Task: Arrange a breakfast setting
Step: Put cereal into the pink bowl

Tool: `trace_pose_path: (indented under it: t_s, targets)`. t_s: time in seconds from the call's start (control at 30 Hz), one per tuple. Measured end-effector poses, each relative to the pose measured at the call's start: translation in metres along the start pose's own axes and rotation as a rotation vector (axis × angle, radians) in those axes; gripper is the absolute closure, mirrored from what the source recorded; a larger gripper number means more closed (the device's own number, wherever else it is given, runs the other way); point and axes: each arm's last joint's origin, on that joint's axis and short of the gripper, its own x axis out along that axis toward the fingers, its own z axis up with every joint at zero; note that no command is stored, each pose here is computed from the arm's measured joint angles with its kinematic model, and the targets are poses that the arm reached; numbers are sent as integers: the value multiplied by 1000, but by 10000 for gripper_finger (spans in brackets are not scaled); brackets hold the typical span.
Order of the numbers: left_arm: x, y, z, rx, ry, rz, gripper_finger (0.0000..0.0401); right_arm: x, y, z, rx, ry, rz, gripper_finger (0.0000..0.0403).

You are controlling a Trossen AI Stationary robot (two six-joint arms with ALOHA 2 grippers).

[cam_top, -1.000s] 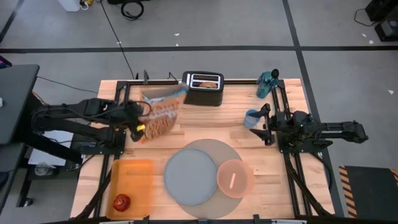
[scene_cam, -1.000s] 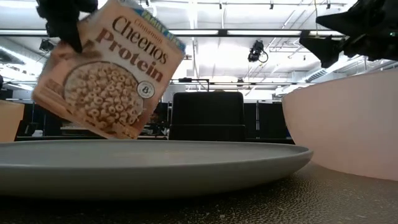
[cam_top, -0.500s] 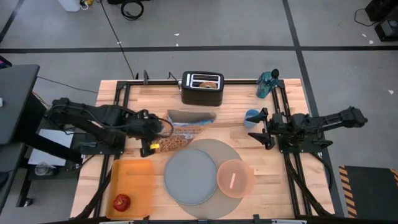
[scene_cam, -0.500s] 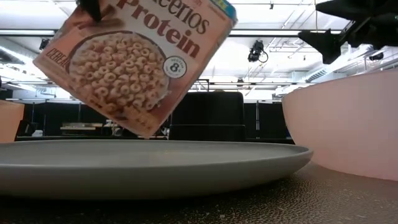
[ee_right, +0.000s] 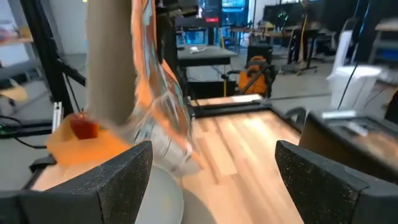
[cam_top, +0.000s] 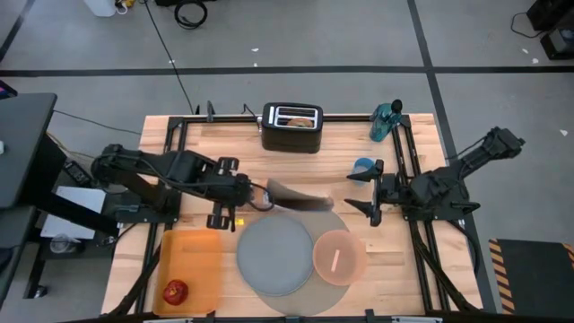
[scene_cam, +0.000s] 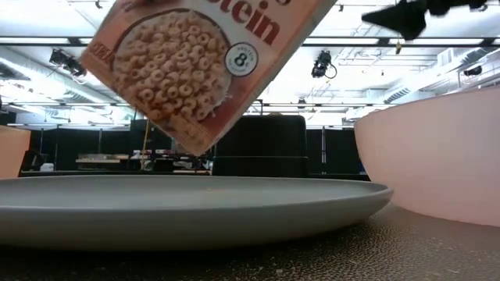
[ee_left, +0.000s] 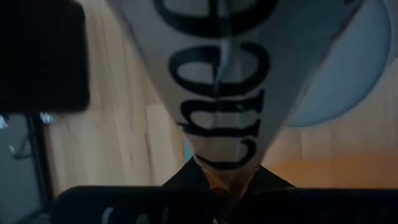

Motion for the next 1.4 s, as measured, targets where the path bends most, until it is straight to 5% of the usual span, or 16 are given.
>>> trace_pose_path:
  t_s: [0.3, 0.5, 0.93, 1.23, 1.4]
  targets:
    - [27, 17, 24, 110, 152, 11, 388, 19, 31, 37, -177, 5, -7, 57]
    - [36, 23, 46, 115, 136, -52, 388, 23, 44, 51, -197, 21, 7, 57]
    - [42, 11, 63, 159, 108, -86, 388, 22, 72, 33, -168, 76, 4, 57]
    - [44, 12, 64, 151, 111, -75, 388, 46, 65, 26, -184, 87, -50, 58]
    - [44, 12, 65, 150, 108, -76, 388, 56, 60, 22, -148, 113, -17, 100]
